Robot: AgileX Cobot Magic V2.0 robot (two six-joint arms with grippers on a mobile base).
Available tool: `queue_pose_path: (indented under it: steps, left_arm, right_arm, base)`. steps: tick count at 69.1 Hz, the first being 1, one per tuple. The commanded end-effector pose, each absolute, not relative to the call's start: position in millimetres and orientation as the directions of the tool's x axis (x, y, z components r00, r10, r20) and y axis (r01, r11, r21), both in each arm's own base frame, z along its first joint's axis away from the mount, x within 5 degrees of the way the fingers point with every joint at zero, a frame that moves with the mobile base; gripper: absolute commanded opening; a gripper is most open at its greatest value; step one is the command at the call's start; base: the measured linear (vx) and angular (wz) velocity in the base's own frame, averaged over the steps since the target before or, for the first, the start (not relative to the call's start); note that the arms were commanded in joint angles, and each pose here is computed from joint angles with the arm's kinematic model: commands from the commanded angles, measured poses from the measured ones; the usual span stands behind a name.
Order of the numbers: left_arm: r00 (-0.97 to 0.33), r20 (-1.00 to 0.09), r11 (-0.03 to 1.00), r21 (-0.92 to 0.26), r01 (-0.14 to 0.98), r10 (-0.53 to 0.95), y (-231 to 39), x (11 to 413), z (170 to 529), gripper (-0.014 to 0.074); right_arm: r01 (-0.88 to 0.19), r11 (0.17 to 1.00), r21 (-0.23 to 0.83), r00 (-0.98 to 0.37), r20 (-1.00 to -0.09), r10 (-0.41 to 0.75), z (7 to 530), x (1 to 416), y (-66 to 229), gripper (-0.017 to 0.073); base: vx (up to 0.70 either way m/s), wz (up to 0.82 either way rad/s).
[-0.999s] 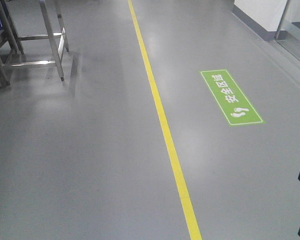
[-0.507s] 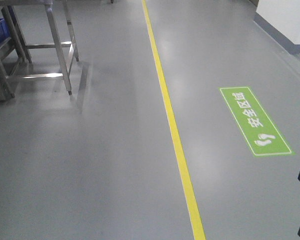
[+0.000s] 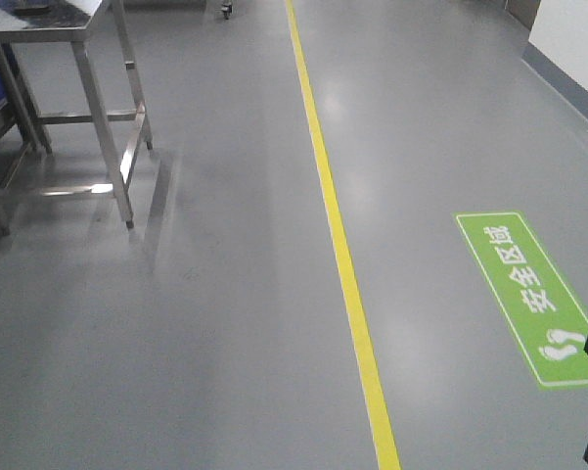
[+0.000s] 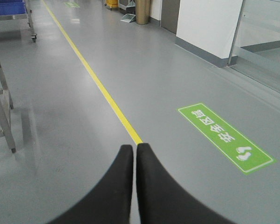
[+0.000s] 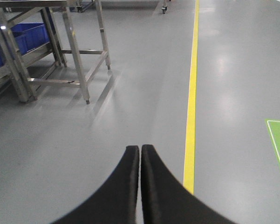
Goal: Move and align brake pads A on conveyor
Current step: 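Drive the base along the yellow floor line toward the steel table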
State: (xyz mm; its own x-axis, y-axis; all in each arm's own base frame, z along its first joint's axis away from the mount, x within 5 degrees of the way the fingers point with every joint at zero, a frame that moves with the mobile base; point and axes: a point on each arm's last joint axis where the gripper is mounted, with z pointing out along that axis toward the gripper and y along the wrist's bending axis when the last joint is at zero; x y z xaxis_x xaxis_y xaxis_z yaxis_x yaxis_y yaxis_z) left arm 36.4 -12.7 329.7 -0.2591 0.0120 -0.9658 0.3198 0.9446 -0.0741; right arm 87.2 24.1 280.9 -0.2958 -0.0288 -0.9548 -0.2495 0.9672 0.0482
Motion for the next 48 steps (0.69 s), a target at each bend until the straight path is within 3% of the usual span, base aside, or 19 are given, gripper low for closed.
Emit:
queue_pose_path:
  steps: [1,48]
  left_arm:
    - [-0.186,-0.982,0.939,-0.079,0.334,-0.016,-14.0,38.4,342.4,-0.0006]
    - [-0.186,-0.982,0.939,-0.079,0.334,-0.016,-14.0,38.4,342.4,-0.0006]
  right_arm:
    - [-0.269,0.962,0.036,-0.203,-0.979,-0.020,295.6,88.9,25.8,-0.0008]
    - [-0.269,0.962,0.036,-0.203,-0.979,-0.020,295.6,88.9,25.8,-0.0008]
  base:
    - [0.61,-0.06]
    - [0.62,-0.02]
